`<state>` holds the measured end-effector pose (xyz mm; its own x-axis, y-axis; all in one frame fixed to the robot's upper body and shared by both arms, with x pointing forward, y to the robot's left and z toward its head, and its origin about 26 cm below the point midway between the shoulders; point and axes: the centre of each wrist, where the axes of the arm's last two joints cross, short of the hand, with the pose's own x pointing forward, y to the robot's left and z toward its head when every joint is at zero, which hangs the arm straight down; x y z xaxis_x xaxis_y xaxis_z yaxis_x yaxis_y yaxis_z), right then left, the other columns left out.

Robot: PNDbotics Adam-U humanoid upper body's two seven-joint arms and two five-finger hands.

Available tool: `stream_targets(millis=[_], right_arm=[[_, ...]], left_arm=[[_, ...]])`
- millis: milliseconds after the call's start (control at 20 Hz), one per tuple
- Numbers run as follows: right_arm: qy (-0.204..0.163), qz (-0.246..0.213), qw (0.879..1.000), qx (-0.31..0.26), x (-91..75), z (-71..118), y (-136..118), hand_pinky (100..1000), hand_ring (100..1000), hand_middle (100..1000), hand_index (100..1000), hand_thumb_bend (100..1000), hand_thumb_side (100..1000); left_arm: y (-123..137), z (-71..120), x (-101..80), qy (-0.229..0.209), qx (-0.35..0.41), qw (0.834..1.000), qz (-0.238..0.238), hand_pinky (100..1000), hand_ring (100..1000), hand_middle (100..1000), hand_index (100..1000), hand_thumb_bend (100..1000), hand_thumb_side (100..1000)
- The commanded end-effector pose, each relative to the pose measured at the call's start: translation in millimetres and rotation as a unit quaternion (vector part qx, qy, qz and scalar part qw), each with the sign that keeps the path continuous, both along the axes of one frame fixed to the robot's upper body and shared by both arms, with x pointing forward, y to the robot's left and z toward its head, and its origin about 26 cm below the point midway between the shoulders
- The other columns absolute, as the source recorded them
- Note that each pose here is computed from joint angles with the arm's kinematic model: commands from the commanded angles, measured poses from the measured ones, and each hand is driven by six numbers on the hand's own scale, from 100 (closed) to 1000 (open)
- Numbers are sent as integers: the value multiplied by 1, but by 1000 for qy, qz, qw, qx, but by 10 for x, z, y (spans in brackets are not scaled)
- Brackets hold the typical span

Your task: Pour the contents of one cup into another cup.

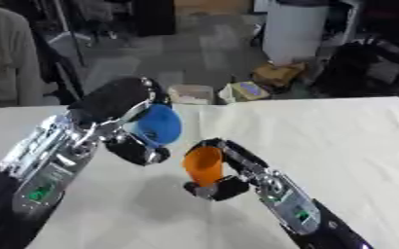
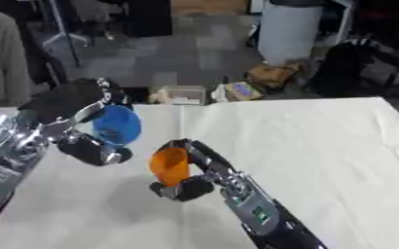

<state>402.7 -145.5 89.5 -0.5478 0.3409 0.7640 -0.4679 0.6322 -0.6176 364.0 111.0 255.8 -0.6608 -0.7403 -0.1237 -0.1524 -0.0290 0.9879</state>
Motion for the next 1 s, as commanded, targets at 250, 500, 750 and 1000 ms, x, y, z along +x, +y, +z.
stream_targets(millis=[250, 500, 750, 1000], right_arm=[[-14, 7, 1000, 1, 6, 106, 72, 363, 317, 320, 709, 255, 100], [-12, 11, 1000, 1, -5, 106, 100, 364, 318, 320, 710, 254, 100], [-11, 23, 1000, 0, -26, 109, 157, 365, 319, 320, 710, 252, 100], [-13, 35, 999, 2, -43, 146, 219, 366, 319, 320, 710, 249, 100]], left_arm=[[-23, 75, 34, -22, 18, 1000, 11, 100, 198, 193, 589, 220, 100], [-56, 38, 98, -29, 19, 999, 24, 100, 196, 190, 592, 219, 100], [-125, -1, 165, -47, 29, 998, 35, 100, 199, 191, 596, 214, 103], [-206, -38, 224, -63, 47, 996, 41, 106, 198, 189, 599, 203, 105]])
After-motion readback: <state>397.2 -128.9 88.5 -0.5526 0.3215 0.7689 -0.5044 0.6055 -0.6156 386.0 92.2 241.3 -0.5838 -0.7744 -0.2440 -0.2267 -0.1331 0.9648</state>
